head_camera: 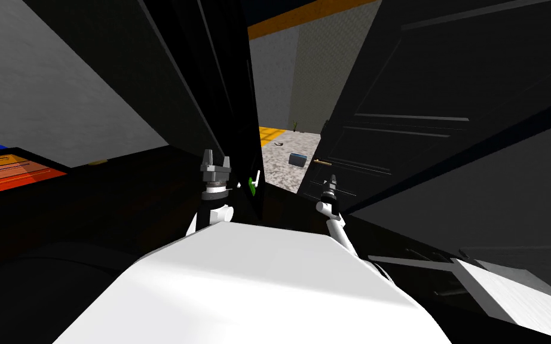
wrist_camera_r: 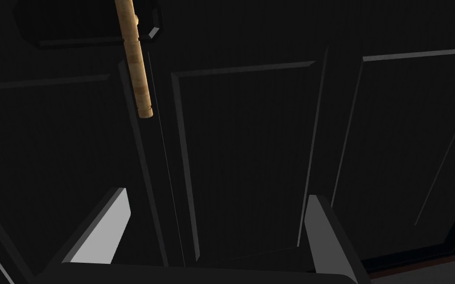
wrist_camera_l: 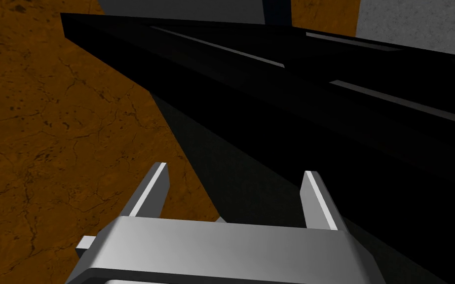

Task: Pull the door open

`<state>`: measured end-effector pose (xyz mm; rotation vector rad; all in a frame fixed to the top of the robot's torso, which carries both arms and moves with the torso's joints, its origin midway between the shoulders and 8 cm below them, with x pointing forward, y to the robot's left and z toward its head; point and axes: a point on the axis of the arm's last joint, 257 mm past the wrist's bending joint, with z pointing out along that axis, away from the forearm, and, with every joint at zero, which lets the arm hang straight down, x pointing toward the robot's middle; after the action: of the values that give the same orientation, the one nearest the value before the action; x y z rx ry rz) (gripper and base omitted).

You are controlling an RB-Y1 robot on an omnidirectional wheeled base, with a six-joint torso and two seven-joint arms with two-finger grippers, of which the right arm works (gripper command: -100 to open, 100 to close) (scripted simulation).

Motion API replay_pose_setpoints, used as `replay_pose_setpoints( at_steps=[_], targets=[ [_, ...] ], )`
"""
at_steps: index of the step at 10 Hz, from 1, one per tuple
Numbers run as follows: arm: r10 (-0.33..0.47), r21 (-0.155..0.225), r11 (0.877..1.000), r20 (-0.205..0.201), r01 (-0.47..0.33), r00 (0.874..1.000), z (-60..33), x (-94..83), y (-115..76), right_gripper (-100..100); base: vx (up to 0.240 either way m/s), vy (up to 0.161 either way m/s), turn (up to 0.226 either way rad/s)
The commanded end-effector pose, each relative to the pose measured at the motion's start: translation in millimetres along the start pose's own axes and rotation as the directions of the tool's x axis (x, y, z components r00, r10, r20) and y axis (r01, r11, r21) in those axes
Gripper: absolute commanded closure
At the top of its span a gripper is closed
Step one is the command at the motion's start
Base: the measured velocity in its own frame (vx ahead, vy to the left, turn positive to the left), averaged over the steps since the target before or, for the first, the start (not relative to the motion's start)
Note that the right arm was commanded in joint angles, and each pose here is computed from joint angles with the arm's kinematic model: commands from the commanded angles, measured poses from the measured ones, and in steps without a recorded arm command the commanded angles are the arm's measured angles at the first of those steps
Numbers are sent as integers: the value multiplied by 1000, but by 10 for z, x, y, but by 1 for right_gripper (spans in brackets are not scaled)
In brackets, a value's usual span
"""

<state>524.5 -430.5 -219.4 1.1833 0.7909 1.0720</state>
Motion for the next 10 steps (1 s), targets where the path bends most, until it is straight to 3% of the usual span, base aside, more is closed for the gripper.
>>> replay_pose_setpoints(
  at_steps=[1, 5, 6, 10],
  targets=[
    [-5, 14, 1000, 8, 5, 1000, 8, -45, -68, -100, 30, -42, 54],
    [-20, 54, 998, 46, 17, 999, 134, -200, -225, -100, 43, -42, 121],
    [-23, 66, 998, 48, 20, 999, 114, -220, -278, -100, 43, -54, 60],
    [-46, 121, 992, 98, 34, 994, 228, -436, -472, -100, 52, -64, 131]
  ],
)
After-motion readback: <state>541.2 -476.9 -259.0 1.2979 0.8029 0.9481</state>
